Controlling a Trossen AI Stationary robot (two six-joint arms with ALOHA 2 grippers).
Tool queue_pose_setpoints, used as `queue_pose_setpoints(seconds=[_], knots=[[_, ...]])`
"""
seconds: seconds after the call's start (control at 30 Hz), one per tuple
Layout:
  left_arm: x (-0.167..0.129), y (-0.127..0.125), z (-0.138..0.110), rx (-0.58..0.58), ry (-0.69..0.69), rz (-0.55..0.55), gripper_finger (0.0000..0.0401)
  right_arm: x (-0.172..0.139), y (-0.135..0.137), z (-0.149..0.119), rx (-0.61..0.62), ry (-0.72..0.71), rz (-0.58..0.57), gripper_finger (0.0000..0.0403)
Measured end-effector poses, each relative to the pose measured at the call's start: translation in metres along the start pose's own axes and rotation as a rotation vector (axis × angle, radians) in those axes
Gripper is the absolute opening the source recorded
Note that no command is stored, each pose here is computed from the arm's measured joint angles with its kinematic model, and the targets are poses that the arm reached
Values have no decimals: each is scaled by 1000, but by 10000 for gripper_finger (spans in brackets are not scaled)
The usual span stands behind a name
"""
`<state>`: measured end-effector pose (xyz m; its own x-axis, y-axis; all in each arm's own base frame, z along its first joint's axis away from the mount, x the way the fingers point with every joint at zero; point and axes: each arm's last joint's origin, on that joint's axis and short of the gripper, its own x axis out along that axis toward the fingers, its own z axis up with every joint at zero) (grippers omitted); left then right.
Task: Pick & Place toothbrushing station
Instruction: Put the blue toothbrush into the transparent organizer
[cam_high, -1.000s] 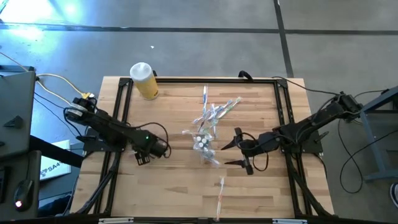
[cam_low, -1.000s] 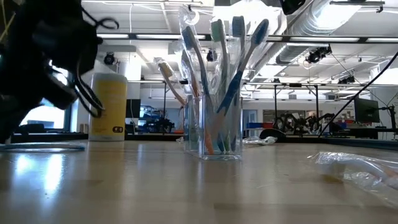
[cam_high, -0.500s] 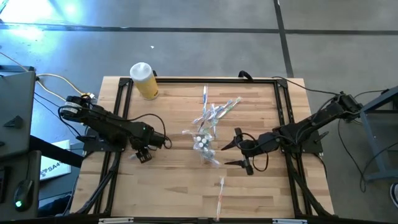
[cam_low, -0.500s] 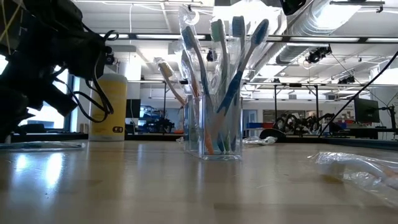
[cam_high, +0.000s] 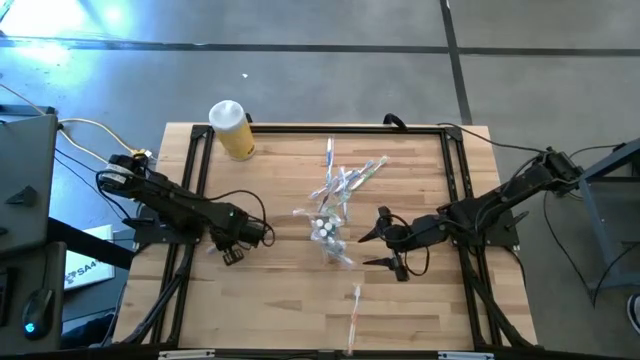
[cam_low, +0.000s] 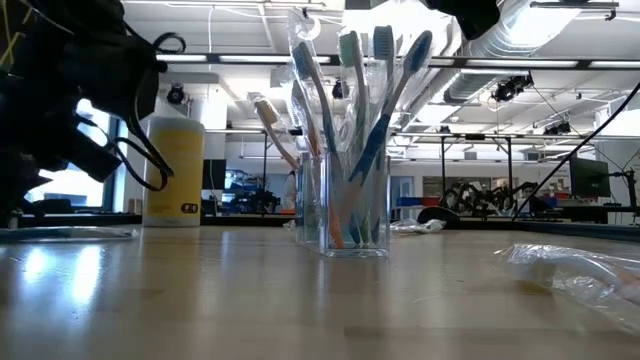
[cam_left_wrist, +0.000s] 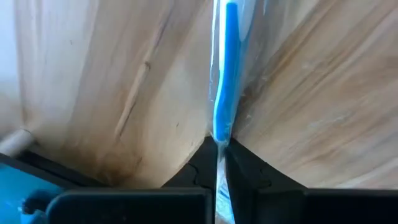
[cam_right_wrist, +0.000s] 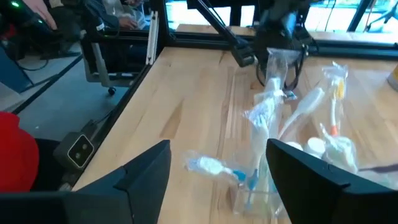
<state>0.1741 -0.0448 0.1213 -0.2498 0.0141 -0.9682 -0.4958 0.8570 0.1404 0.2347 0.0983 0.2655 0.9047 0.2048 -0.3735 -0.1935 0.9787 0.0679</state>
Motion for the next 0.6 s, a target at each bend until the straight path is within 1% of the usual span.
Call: queue_pose_setpoints(seconds=[0.1, 0.2, 0.23, 0.33, 0.43, 0.53, 0.6], knots=[[-12, -9, 3, 29, -80, 43, 5, 0, 0, -1, 21, 11, -1, 255], [-28, -16, 2, 53, -125, 109, 3, 0, 1, -3, 27, 26, 0, 255], [-36, -19, 0, 65, -135, 128, 3, 0, 1, -3, 26, 29, 2, 255], [-59, -30, 1, 92, -218, 141, 1, -1, 4, -4, 21, 33, 10, 255], [-83, -38, -4, 111, -288, 185, 2, -1, 5, -4, 19, 35, 15, 255], [-109, -43, -13, 107, -361, 247, 3, -1, 6, -4, 18, 38, 16, 255], [-125, -48, -19, 106, -433, 261, 2, -1, 5, -5, 23, 47, 15, 255]])
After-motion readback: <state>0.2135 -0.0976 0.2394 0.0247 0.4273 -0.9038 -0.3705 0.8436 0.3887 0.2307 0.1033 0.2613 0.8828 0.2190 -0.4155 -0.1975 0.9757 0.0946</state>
